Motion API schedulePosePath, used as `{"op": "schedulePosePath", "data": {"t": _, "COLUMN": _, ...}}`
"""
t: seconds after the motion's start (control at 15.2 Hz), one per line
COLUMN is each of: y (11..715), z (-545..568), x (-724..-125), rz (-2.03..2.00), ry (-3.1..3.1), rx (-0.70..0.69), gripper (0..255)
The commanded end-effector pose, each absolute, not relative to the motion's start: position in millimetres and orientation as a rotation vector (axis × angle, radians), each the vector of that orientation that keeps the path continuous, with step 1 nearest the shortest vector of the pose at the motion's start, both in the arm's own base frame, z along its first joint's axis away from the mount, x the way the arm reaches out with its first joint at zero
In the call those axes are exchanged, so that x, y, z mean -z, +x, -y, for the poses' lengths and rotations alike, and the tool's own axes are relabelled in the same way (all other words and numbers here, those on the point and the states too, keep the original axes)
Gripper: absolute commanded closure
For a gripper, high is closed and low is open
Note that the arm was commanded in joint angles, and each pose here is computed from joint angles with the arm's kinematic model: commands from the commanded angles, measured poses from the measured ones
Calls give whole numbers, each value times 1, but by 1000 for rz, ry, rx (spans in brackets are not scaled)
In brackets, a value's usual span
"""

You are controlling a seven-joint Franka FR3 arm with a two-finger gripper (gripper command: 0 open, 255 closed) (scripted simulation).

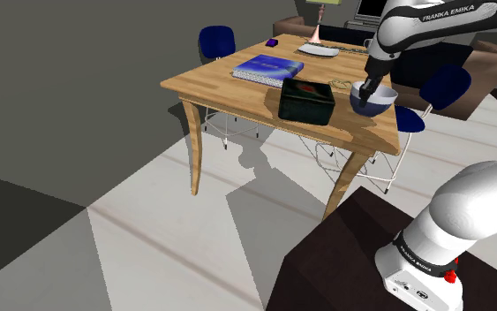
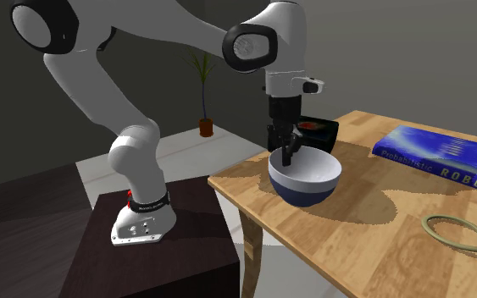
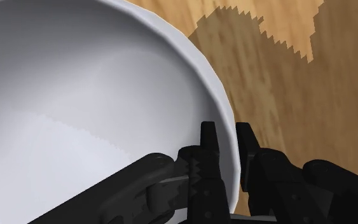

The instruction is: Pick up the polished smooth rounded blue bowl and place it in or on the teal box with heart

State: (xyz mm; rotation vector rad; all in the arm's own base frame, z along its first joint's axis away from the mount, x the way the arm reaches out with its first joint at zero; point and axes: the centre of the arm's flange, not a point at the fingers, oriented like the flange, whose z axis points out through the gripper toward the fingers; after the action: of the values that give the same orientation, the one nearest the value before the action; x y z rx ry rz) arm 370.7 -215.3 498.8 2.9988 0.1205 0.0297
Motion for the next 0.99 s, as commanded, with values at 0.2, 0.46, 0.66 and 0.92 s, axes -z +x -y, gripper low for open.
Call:
{"op": "schedulePosePath", "data": {"t": 0.2, "y": 371, "z": 215, "x": -509, "rz": -120, "ry": 3000, "rx": -27, "gripper": 255}}
{"op": "schedulePosePath", "data": {"t": 0.46, "y": 371, "z": 215, "x": -530, "rz": -120, "ry": 3000, "rx": -27, "gripper": 255}}
{"op": "schedulePosePath", "data": {"t": 0.66, "y": 371, "z": 215, "x": -546, "rz": -120, "ry": 3000, "rx": -27, "gripper": 255}}
{"op": "schedulePosePath", "data": {"t": 0.92, "y": 371, "z": 215, "x": -567, "rz": -120, "ry": 3000, "rx": -27, "gripper": 255}}
